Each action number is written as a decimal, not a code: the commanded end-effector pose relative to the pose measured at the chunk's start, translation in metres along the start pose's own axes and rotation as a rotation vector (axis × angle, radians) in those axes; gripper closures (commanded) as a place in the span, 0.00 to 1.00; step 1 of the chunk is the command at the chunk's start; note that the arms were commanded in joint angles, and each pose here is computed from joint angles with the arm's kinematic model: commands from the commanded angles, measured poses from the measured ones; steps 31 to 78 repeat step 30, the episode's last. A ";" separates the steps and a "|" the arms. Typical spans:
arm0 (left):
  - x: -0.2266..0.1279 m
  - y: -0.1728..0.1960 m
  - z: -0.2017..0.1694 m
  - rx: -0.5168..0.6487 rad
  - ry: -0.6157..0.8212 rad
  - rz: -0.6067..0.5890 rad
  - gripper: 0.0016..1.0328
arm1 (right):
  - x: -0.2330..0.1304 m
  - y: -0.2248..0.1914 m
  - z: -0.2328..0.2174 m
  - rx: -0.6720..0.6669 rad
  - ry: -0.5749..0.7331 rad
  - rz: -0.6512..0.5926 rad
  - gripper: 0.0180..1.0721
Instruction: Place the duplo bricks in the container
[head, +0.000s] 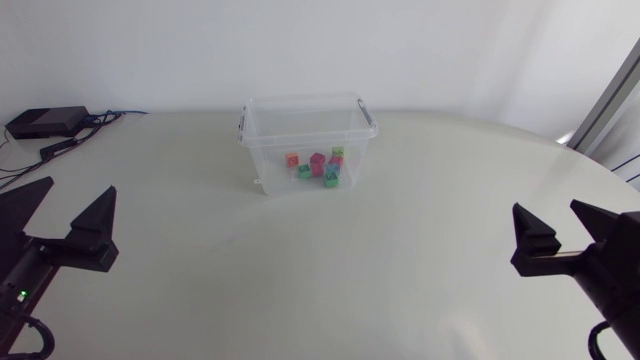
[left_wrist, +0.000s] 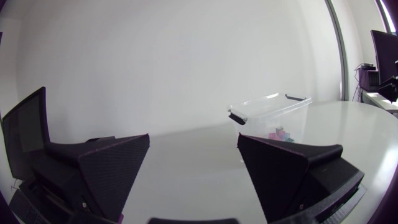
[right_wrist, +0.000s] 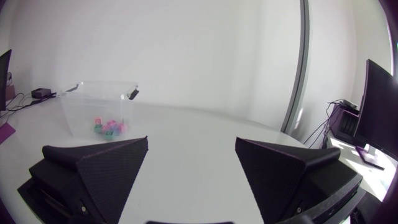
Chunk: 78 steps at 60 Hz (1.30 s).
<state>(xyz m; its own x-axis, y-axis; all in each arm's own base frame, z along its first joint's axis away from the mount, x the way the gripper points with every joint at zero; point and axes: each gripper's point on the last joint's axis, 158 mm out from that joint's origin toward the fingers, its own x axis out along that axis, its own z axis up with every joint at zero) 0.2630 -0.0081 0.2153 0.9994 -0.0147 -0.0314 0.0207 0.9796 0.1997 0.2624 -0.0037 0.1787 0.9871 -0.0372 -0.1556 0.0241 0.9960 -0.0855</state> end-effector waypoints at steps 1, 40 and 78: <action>-0.002 -0.002 -0.018 -0.063 0.015 -0.003 0.04 | 0.000 0.000 -0.011 0.035 -0.015 0.002 0.04; -0.007 -0.008 -0.065 -0.202 0.029 -0.005 0.04 | -0.003 0.004 -0.030 0.083 -0.100 0.023 0.04; -0.007 -0.008 -0.065 -0.202 0.029 -0.005 0.04 | -0.003 0.004 -0.030 0.083 -0.100 0.023 0.04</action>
